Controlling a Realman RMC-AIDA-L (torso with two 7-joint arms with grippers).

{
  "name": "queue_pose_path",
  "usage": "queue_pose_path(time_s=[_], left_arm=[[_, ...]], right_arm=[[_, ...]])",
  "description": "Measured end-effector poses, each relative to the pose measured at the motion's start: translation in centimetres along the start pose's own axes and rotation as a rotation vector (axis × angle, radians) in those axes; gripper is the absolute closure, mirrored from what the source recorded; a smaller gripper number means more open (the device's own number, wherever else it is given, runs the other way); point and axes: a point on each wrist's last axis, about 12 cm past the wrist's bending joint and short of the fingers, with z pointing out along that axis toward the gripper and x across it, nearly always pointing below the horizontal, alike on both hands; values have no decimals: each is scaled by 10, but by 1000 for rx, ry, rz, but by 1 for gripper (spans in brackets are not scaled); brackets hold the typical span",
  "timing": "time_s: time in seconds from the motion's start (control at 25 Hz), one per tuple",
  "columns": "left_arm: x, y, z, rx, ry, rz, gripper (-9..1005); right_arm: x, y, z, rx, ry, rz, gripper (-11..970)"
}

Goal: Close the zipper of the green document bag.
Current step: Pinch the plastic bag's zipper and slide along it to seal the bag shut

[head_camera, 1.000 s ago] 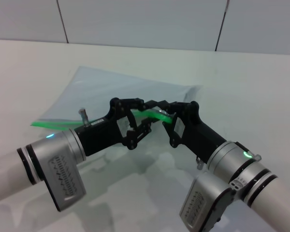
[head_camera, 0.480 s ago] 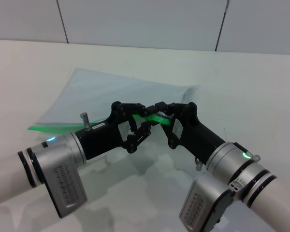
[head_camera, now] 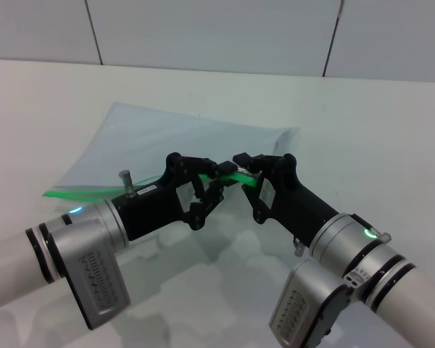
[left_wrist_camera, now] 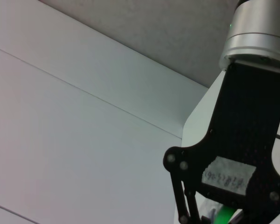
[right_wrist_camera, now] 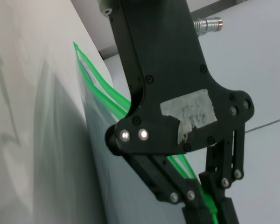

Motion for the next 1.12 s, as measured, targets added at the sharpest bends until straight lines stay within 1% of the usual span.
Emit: queue_pose_path(time_s=[0.12,0.44,0.76,1.12], left_arm=[[0,-1,0,1,2,-1,873],[-1,-2,0,4,2,-3,913],[0,-2,-2,-10,16,-9,910],[5,-1,-11,-56,65,-32,907]], right_arm=[[0,0,0,0,0,-1,909],[0,0,0,0,0,-2,909],[1,0,-1,6,3,-4,909],[6,-1,-3,14,19,18,909]])
